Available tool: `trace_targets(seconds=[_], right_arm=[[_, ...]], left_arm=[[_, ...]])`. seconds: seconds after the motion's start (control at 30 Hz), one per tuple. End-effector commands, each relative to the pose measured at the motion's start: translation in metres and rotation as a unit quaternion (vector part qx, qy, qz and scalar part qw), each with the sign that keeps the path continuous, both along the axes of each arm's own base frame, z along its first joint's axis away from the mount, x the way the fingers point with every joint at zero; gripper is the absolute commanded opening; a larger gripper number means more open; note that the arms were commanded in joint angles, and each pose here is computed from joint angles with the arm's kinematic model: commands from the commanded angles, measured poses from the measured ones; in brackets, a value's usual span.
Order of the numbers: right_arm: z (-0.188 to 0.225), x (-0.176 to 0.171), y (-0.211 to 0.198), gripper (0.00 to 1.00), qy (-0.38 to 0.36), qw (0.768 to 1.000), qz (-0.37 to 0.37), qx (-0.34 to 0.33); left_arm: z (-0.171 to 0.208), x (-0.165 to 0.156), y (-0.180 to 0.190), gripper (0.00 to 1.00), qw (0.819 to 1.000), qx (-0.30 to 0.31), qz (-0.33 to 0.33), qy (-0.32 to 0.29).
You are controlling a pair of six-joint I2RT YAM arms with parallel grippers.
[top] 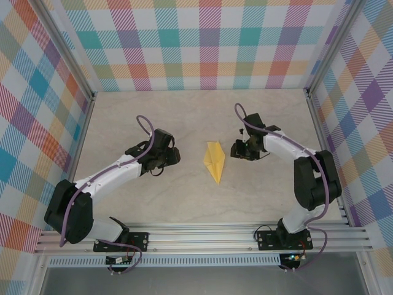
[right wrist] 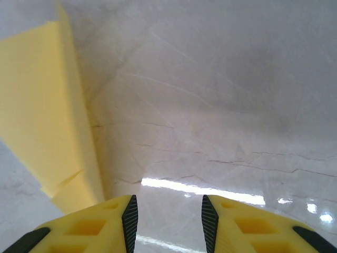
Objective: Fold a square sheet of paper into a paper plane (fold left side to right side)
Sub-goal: Move the paper plane to the center of the table, then pick up the paper plane at the center of the table.
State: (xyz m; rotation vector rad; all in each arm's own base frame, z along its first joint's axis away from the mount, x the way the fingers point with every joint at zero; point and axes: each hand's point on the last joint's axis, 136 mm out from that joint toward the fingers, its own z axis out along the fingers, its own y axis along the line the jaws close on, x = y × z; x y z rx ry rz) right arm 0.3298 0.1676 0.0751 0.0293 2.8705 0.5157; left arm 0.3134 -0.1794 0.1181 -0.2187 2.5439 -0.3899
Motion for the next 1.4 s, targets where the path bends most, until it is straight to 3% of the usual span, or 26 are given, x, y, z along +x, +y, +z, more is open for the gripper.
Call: trace_targets(seconds=[0.0,0.23,0.5,0.83,1.0,1.37], right_arm=[[0.024,-0.012,0.014,0.42,-0.019,0.998,0.033,-0.04],[0.017,-0.038,0.068,0.55,-0.016,0.99,0.101,-0.1],[-0.016,-0.039,0.087,0.67,0.002,0.967,0.149,-0.207],[-0.041,-0.036,0.104,0.71,0.017,0.961,0.171,-0.217],[-0.042,-0.029,0.096,0.67,0.007,0.956,0.164,-0.245],[-0.03,-0.031,0.083,0.36,-0.007,0.955,0.153,-0.254]], left_arm=[[0.021,0.008,0.002,0.46,1.0,-0.002,0.006,-0.028],[0.022,0.009,0.006,0.52,0.999,0.004,0.014,-0.031],[0.024,0.006,0.01,0.55,0.999,0.008,0.016,-0.035],[0.022,0.004,0.012,0.56,0.999,0.01,0.019,-0.034],[0.022,0.004,0.014,0.56,0.999,0.014,0.019,-0.033],[0.021,0.003,0.014,0.57,0.999,0.017,0.019,-0.032]])
